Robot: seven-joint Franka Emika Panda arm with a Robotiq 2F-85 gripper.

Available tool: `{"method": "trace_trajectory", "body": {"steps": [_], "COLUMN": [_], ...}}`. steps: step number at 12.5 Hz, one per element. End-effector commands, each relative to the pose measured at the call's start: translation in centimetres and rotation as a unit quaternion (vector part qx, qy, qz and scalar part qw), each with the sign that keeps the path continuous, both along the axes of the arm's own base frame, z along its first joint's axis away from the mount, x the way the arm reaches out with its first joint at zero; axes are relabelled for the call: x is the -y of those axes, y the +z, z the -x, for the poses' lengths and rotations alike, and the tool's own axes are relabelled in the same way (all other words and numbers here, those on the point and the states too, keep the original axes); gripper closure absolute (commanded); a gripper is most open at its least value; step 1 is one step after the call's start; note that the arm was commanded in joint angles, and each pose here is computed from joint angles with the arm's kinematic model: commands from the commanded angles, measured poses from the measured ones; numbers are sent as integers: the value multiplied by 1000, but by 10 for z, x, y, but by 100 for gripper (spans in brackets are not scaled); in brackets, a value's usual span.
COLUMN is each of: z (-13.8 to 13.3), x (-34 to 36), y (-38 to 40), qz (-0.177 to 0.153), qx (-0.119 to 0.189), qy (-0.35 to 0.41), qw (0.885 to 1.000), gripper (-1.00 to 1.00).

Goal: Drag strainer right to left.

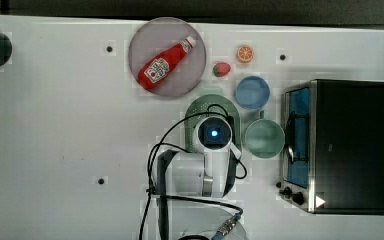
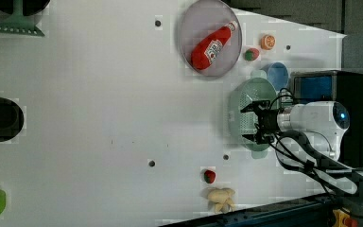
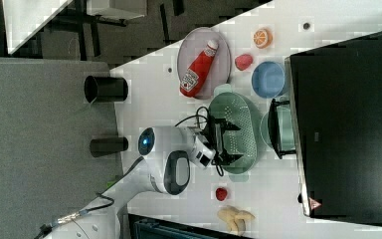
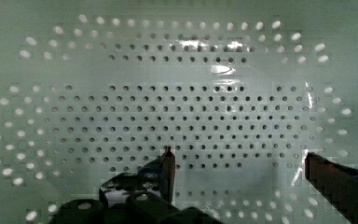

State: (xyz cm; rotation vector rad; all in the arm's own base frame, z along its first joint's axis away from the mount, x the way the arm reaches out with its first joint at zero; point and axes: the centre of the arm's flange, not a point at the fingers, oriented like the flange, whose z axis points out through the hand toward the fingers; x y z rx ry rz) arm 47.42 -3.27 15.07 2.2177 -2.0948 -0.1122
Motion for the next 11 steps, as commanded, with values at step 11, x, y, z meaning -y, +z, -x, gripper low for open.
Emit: {"method": "trace_trajectory", "body": {"steps": [11], "z": [4], "x": [-146], "y": [9], "qz": [-9], "qx": [14], "qy": [1], "qw": [1000], "gripper": [-100]}}
